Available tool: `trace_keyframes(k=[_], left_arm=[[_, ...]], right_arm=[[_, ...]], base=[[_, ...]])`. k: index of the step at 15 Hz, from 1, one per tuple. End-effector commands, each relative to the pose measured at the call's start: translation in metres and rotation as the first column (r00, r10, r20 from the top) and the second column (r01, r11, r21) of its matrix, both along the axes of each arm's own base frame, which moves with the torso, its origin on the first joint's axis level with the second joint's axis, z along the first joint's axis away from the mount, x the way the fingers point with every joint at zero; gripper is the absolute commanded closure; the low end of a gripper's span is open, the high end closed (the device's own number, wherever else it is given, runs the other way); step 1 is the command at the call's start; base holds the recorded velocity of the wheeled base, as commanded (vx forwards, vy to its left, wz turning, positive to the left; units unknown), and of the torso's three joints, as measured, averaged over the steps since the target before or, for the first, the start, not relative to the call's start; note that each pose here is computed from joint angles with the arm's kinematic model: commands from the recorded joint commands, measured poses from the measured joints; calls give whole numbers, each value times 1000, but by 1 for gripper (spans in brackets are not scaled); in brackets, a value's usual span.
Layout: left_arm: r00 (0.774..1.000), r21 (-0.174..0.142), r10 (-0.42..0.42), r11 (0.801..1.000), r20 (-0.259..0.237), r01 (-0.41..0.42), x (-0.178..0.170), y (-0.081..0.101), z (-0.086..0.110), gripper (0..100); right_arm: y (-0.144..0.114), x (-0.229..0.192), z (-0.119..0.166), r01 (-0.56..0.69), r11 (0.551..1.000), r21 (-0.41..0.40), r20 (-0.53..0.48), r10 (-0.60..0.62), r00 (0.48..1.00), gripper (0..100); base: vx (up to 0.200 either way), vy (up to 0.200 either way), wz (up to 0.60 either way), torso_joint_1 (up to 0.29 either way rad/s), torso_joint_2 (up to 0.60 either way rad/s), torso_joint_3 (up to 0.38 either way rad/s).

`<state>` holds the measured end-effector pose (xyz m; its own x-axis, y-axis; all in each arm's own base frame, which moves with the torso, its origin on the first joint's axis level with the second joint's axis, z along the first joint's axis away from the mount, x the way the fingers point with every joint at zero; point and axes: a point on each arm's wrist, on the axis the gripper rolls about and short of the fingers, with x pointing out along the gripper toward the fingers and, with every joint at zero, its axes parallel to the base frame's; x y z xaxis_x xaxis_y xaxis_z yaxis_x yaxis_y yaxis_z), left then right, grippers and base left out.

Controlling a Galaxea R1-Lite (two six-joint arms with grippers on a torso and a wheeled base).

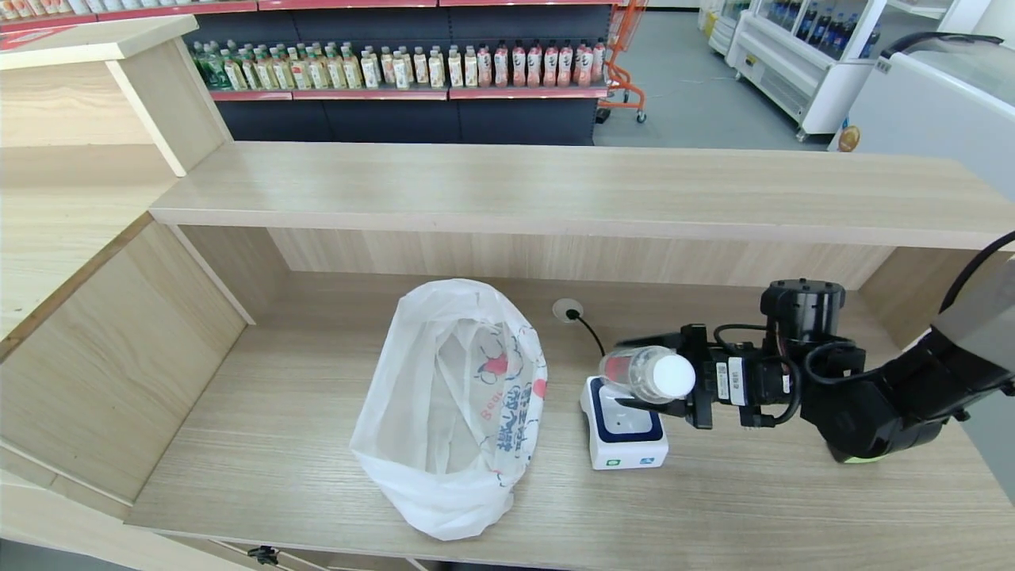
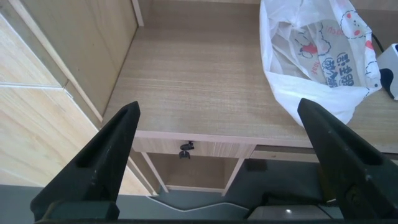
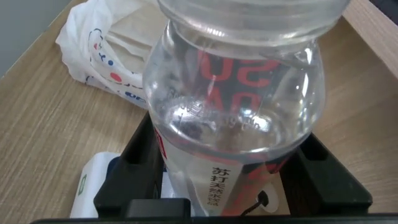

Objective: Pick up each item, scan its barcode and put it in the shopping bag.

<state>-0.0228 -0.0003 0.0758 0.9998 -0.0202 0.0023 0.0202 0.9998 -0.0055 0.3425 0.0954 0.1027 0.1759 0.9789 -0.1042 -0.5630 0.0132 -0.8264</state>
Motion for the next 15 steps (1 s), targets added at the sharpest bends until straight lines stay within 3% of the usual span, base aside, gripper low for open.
trace_keyframes(k=[1, 15], left_arm=[[1000, -1, 0, 1000, -1, 0, 0, 0, 0, 0], [1000, -1, -1, 1000, -1, 1, 0, 0, 0, 0]], right_arm=[[-3, 1, -2, 5, 1000, -7, -3, -5, 1000, 100], [-3, 18, -7, 12, 1000, -17, 21, -12, 1000, 100]], base=[[0, 0, 0, 0, 0, 0], [0, 0, 0, 0, 0, 0]])
